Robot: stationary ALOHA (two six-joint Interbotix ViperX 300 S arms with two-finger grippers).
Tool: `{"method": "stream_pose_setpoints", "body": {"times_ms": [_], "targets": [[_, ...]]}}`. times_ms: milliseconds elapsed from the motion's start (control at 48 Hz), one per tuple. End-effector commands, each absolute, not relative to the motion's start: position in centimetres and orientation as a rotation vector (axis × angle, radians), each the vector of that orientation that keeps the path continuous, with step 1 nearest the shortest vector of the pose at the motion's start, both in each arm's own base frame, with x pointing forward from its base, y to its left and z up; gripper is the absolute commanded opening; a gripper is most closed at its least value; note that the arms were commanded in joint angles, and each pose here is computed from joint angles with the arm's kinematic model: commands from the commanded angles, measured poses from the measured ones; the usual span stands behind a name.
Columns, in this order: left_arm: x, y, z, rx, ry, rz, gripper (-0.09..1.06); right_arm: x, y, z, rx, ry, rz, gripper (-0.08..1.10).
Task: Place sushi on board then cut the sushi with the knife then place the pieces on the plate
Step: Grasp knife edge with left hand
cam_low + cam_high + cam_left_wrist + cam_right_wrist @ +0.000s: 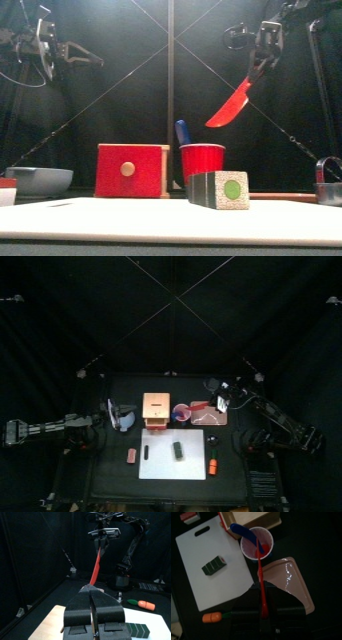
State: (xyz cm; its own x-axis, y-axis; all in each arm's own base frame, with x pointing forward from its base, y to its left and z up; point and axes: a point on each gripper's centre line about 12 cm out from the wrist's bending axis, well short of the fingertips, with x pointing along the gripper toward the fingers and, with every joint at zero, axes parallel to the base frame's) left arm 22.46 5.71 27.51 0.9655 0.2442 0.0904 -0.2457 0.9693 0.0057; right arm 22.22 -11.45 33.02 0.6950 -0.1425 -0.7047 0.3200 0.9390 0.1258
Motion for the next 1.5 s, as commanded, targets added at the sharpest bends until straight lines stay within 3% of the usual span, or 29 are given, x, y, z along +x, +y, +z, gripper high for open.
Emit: {"method": "stream_pose_setpoints", "body": {"times_ms": [21,417,542,979,1271,1500], "targets": [[24.2,5.2,28.2,0.023,-0.084,0.208,0.26,23.0,-10.0,31.8,0.178,0.634,-0.256,0.37],[28.3,2.5,26.7,0.006,0.005,0.084,0.76,26.0,-4.1,30.6,0.069,0.420,-0.097,0.37],[29.7,1.3,26.1,-0.007,0.035,0.045,0.87,26.7,-3.1,30.8,0.043,0.356,-0.077,0.37],[33.8,-0.4,23.8,-0.005,0.118,-0.007,0.87,28.4,-1.8,29.2,0.022,0.337,-0.049,0.37],[34.0,-0.6,23.3,-0.014,0.127,-0.011,0.87,28.4,-1.8,29.2,0.022,0.335,-0.050,0.37],[34.1,0.6,23.4,-0.053,0.123,0.046,0.86,28.6,-1.5,29.4,0.031,0.331,-0.039,0.37]]}}
